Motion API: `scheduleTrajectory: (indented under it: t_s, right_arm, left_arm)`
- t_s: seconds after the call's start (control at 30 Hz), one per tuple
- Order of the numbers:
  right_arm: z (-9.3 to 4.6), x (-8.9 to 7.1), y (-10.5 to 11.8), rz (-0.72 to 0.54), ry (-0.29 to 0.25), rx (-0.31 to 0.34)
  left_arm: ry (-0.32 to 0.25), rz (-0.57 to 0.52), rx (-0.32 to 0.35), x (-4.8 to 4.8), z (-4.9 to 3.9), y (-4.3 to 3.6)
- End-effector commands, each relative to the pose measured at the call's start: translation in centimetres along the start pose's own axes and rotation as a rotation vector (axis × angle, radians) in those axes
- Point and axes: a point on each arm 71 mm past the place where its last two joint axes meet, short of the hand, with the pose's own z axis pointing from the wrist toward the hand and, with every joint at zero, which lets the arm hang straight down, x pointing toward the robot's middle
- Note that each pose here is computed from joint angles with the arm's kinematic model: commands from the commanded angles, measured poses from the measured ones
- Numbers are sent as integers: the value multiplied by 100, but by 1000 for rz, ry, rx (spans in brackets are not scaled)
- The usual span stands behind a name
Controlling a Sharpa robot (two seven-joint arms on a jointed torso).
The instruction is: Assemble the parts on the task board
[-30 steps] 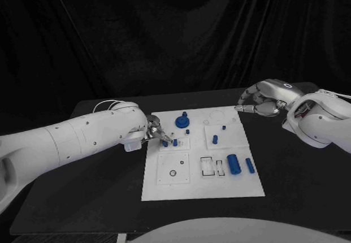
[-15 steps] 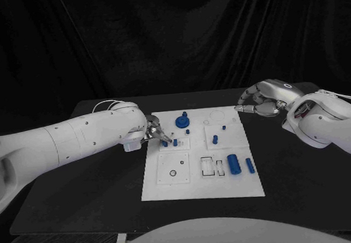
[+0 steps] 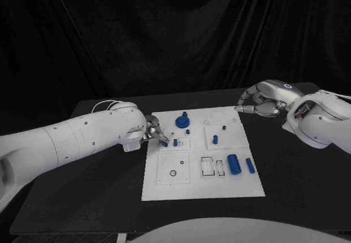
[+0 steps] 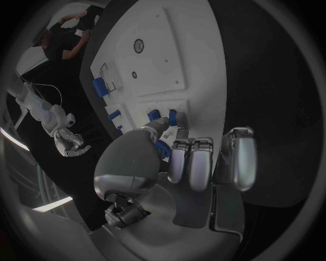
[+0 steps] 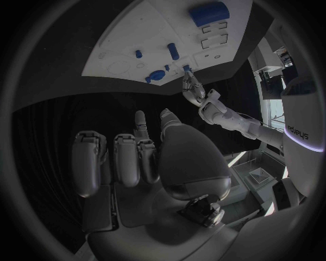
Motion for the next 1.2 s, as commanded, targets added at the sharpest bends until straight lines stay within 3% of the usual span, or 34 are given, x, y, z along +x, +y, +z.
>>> scheduleTrajectory:
  t_s: [0.03, 1.2]
  right_arm:
    - [-4, 7, -4, 0, -2, 6]
    - [0, 19, -9, 0, 4, 9]
  left_arm:
    - [13, 3, 12, 22, 2, -6]
    - [6, 2, 23, 22, 12, -48]
